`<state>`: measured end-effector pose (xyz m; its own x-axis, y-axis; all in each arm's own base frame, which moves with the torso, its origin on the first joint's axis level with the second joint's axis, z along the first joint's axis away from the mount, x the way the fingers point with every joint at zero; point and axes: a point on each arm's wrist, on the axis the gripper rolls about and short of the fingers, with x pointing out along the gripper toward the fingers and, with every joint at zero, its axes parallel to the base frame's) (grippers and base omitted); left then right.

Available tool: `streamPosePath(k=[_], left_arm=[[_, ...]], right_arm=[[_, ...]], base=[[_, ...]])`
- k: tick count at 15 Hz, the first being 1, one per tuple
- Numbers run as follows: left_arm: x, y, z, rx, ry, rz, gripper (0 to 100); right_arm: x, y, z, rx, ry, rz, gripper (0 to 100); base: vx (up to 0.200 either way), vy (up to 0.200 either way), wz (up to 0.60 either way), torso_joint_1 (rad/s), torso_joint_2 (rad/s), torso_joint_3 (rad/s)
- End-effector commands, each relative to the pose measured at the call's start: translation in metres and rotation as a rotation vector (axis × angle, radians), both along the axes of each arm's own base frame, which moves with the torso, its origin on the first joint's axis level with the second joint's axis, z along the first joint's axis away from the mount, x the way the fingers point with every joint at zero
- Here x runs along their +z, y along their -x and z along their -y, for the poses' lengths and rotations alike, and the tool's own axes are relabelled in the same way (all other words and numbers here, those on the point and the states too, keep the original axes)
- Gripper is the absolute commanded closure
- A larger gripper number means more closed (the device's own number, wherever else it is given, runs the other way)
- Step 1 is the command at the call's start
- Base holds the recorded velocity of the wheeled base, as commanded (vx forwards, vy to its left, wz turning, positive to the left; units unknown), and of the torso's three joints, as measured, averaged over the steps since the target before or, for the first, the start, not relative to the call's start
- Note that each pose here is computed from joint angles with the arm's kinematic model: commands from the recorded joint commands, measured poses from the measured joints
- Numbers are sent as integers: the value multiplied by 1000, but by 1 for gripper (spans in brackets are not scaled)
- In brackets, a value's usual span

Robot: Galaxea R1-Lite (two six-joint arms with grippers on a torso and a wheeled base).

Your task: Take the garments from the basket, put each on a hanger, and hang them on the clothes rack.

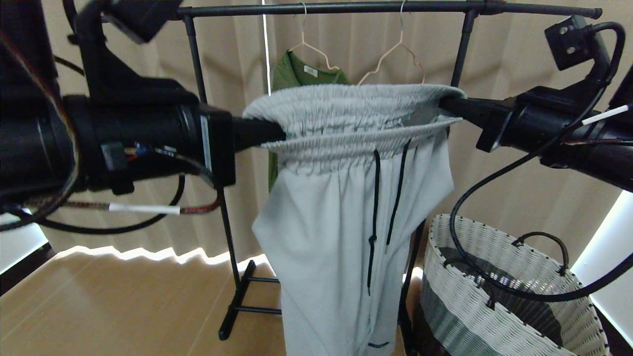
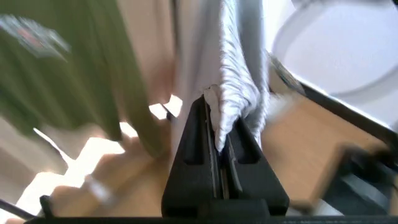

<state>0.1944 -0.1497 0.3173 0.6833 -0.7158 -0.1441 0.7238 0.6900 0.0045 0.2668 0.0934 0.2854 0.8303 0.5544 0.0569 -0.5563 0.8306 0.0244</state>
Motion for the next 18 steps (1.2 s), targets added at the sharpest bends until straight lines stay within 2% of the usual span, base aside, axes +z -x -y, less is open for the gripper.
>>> streamPosePath(k=[1,4,7,18], left_arm=[[11,-37,1,72,-11,46,100],[-6,-49,9,108,-46,0,100],[0,-48,8,105,-34,19,100],[-9,-46,5,110,-53,-7,100]], right_arm=[[14,16,12,-24,-10,35,100],[-6,24,15,-26,12,-21,100],[-4,25,16,-32,11,-13,100],[-8,24,16,-30,14,-25,100]], base=[[0,0,0,0,0,0],[0,0,0,0,0,0],[0,0,0,0,0,0],[0,0,0,0,0,0]])
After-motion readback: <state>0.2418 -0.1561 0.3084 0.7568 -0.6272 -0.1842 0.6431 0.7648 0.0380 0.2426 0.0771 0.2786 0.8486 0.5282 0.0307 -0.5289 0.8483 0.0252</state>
